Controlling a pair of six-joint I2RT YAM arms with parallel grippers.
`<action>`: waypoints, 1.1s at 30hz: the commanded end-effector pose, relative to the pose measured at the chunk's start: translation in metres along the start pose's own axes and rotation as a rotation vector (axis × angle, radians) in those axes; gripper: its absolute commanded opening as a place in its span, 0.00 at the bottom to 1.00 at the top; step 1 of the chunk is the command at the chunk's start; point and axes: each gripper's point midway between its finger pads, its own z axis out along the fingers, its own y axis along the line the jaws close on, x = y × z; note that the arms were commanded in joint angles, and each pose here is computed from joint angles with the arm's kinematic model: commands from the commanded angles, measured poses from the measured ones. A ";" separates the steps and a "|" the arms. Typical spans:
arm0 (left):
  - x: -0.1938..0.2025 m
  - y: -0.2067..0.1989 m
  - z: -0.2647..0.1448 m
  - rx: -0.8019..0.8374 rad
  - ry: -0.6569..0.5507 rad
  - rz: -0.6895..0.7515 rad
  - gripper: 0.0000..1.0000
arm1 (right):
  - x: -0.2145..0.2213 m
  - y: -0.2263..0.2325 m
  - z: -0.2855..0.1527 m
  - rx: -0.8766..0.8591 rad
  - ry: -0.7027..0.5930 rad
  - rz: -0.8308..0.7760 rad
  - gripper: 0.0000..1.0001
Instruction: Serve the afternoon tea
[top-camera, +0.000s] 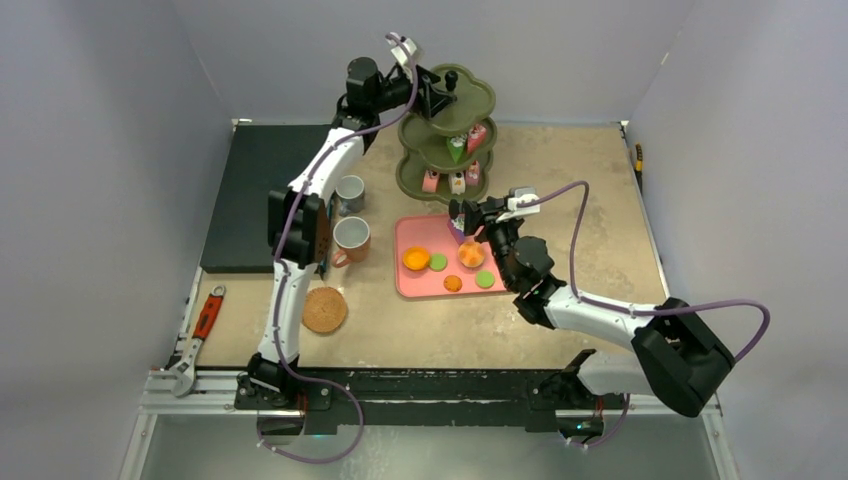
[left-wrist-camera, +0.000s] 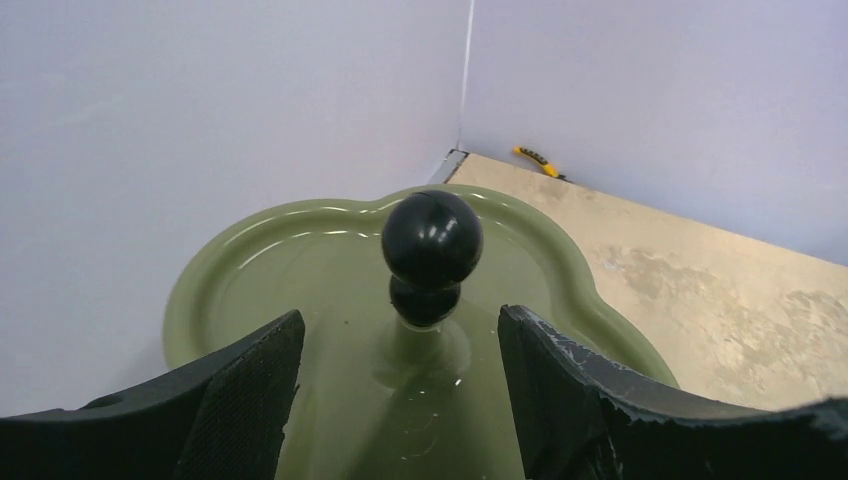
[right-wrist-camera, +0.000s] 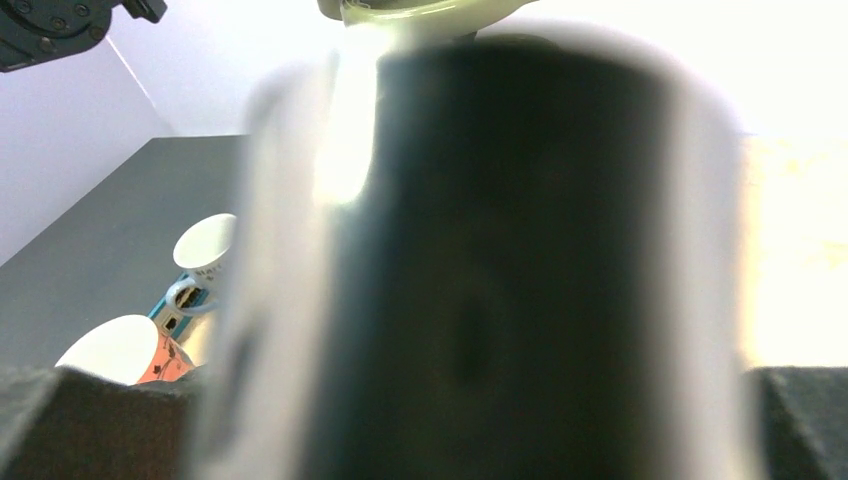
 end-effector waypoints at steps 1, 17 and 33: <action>-0.027 -0.017 0.004 0.109 -0.075 0.057 0.69 | -0.019 0.004 -0.003 -0.015 -0.054 0.046 0.56; -0.047 -0.017 0.008 -0.092 -0.114 0.168 0.33 | -0.017 -0.004 -0.006 0.015 -0.049 0.060 0.57; -0.086 -0.031 -0.002 -0.391 -0.103 0.227 0.23 | -0.012 -0.012 -0.003 0.052 -0.013 0.045 0.58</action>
